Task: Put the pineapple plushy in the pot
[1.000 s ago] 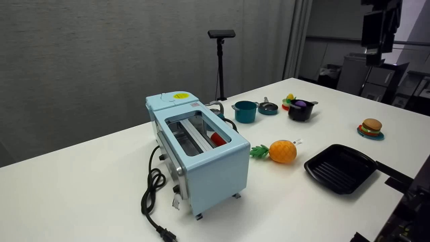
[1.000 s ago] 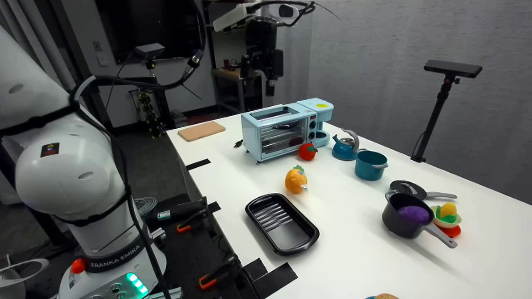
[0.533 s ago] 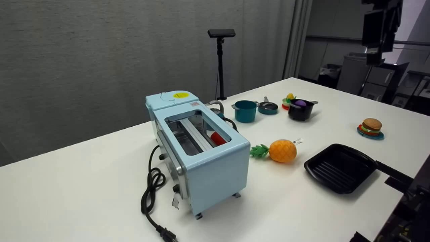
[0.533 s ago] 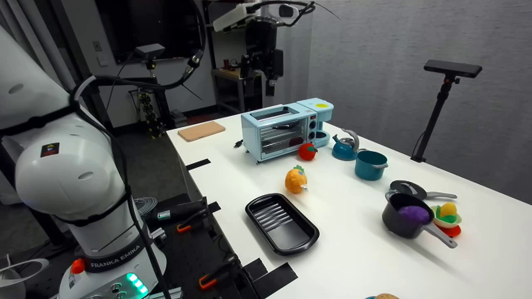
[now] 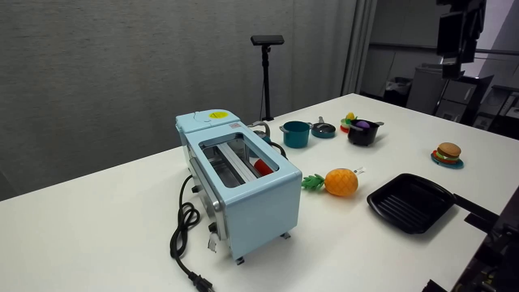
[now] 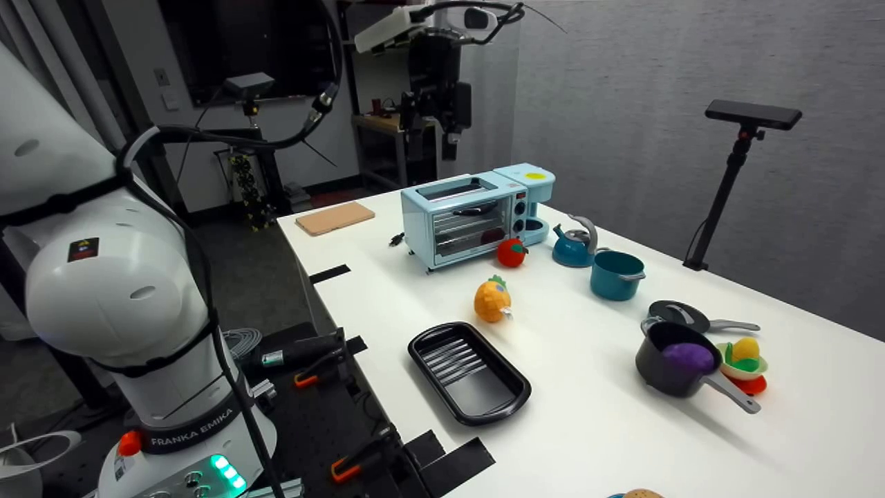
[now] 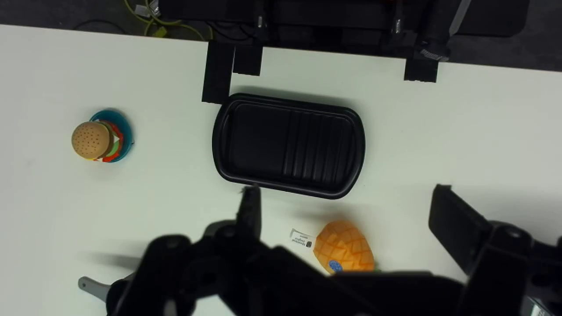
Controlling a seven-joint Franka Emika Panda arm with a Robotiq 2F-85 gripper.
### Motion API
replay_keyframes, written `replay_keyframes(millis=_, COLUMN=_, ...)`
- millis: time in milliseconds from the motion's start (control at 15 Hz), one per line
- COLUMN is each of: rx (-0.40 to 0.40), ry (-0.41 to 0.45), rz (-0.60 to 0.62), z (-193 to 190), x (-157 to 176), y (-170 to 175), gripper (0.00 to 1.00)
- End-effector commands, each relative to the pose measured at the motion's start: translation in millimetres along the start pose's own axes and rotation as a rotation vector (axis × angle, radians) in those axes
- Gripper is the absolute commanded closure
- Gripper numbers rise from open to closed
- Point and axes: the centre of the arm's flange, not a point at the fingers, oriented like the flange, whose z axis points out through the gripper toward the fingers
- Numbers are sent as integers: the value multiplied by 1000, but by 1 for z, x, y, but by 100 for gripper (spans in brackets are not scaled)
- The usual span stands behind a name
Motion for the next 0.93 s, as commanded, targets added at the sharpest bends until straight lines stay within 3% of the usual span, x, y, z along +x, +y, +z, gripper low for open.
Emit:
replay_keyframes(millis=0, rx=0, ry=0, rz=0, z=0, x=0, y=0, gripper=0)
replay_keyframes(millis=867, rx=0, ry=40, rz=1, z=3, x=2, y=2, gripper=0)
